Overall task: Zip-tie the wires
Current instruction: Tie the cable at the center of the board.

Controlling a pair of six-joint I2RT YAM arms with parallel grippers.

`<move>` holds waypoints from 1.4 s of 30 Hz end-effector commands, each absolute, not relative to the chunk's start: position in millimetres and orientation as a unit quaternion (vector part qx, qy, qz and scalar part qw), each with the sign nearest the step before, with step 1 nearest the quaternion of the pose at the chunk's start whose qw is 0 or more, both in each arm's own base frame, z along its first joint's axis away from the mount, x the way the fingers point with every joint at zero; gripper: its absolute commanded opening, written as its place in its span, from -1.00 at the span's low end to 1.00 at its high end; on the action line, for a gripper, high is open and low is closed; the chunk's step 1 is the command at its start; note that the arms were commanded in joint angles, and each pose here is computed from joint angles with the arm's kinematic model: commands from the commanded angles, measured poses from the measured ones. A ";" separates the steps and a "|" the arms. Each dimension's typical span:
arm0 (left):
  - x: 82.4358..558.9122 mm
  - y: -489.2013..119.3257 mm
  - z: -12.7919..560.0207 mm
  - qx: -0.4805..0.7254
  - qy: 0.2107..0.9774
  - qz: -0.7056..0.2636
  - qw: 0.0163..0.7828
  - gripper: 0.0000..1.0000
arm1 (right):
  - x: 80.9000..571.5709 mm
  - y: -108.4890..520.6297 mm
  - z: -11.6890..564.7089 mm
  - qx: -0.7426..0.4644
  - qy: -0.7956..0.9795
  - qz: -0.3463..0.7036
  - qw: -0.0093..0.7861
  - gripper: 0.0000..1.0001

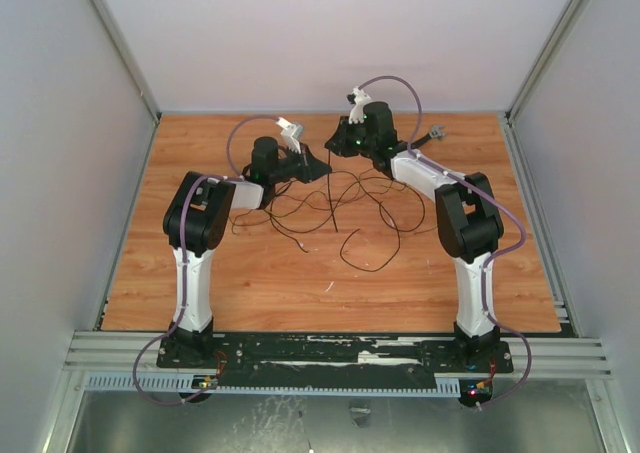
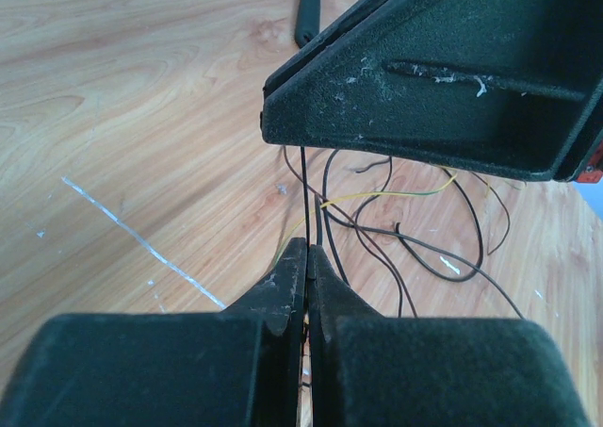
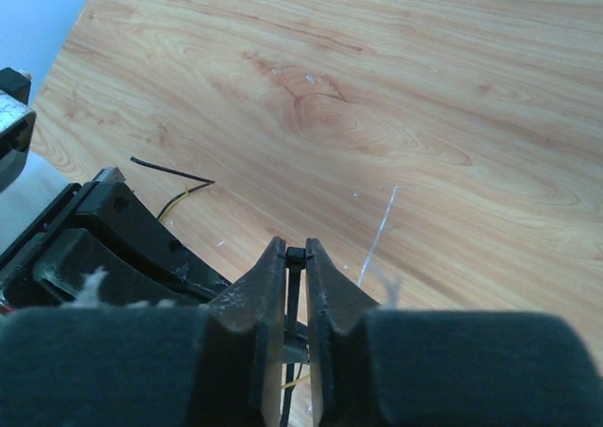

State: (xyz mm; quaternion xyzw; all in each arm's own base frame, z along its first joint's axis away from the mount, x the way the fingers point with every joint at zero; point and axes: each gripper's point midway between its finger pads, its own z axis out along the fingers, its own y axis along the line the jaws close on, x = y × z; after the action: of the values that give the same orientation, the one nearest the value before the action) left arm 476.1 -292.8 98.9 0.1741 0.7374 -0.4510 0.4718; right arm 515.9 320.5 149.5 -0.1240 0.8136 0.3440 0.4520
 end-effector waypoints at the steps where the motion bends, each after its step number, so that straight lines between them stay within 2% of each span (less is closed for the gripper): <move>1: 474.4 -298.4 113.4 0.190 0.720 -0.459 0.485 -1.00 | 520.5 325.1 162.0 -0.130 0.805 0.341 0.468 -0.87; 3: 474.2 -298.5 113.9 0.191 0.719 -0.459 0.486 -1.00 | 519.7 325.0 162.1 -0.131 0.805 0.339 0.469 -0.98; 6: 475.2 -298.7 117.4 0.192 0.716 -0.459 0.490 -1.00 | 517.4 324.4 161.4 -0.132 0.807 0.337 0.467 -1.00; 15: 486.2 -300.3 134.6 0.200 0.705 -0.453 0.507 -0.58 | 510.8 324.0 159.3 -0.131 0.810 0.335 0.464 -1.00; 21: 493.5 -301.3 149.8 0.205 0.697 -0.449 0.520 -0.54 | 507.8 325.0 157.7 -0.131 0.810 0.335 0.462 -1.00; 31: 494.0 -301.7 143.7 0.202 0.702 -0.450 0.513 -0.74 | 506.4 326.3 161.7 -0.127 0.809 0.339 0.463 -1.00; 36: 494.1 -302.3 146.2 0.195 0.697 -0.458 0.517 -0.98 | 505.1 326.6 161.2 -0.126 0.809 0.342 0.461 -1.00; 39: 493.9 -303.5 145.0 0.196 0.698 -0.459 0.513 -1.00 | 504.5 326.4 165.4 -0.129 0.807 0.341 0.464 -0.99; 42: 492.8 -303.0 141.1 0.198 0.701 -0.457 0.510 -1.00 | 505.7 321.1 178.2 -0.130 0.802 0.337 0.476 -0.79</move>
State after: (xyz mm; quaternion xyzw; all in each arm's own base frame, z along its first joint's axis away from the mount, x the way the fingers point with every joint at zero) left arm 491.9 -296.5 121.7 0.1791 0.7255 -0.4476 0.4912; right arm 510.7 322.4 147.2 -0.1254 0.8165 0.3352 0.4530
